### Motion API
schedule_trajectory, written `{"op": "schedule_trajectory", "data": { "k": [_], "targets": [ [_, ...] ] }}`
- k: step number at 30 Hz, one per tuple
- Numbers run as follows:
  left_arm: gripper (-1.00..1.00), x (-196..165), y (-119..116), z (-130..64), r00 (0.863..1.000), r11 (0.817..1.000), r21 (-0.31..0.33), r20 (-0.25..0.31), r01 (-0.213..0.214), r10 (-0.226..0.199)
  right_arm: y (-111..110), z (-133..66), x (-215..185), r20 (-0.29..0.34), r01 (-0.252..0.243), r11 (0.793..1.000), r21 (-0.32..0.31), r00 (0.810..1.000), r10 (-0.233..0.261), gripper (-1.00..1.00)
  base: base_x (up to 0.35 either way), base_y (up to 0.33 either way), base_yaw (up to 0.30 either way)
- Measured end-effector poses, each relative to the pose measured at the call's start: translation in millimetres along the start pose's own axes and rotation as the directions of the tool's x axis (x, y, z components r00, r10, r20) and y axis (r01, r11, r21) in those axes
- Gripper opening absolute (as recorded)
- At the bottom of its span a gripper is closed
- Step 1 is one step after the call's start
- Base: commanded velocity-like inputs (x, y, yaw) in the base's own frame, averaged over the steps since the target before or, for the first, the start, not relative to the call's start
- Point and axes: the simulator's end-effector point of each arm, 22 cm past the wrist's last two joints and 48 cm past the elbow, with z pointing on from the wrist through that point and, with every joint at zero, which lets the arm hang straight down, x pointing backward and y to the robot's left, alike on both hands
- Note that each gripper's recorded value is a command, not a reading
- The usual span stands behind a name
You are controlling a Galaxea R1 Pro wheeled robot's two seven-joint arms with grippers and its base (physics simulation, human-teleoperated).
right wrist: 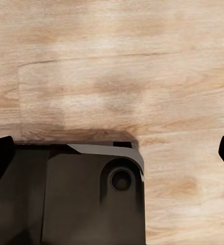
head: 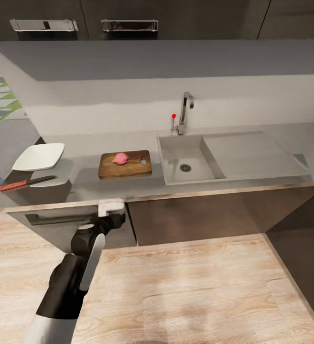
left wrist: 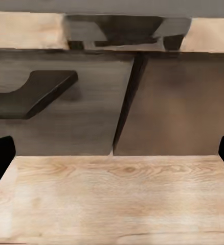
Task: In the kitchen, take the Vidalia onion out of the sink, dice it on the chopping board with the paring knife, put the diced onion into the bowl on the countertop, then place both the paring knife and the chopping board into the sink.
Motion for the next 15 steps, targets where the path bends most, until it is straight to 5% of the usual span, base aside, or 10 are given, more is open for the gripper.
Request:
{"op": "schedule_trajectory", "data": {
  "k": [8, 15],
  "targets": [
    [1.00, 105, 30, -18.0, 0.999, 0.999, -0.033, 0.036, -0.010, 0.011, -1, 0.0, 0, 0.000, 0.000, 1.000, 0.001, 1.000, 0.000, 1.00, 0.000, 0.000, 0.000],
    [1.00, 186, 44, -66.2, 0.989, 0.999, -0.001, 0.144, -0.038, 0.038, -2, 0.0, 0, 0.000, 0.000, 1.000, 0.004, 1.000, 0.000, 1.00, 0.000, 0.000, 0.000]
  ]
}}
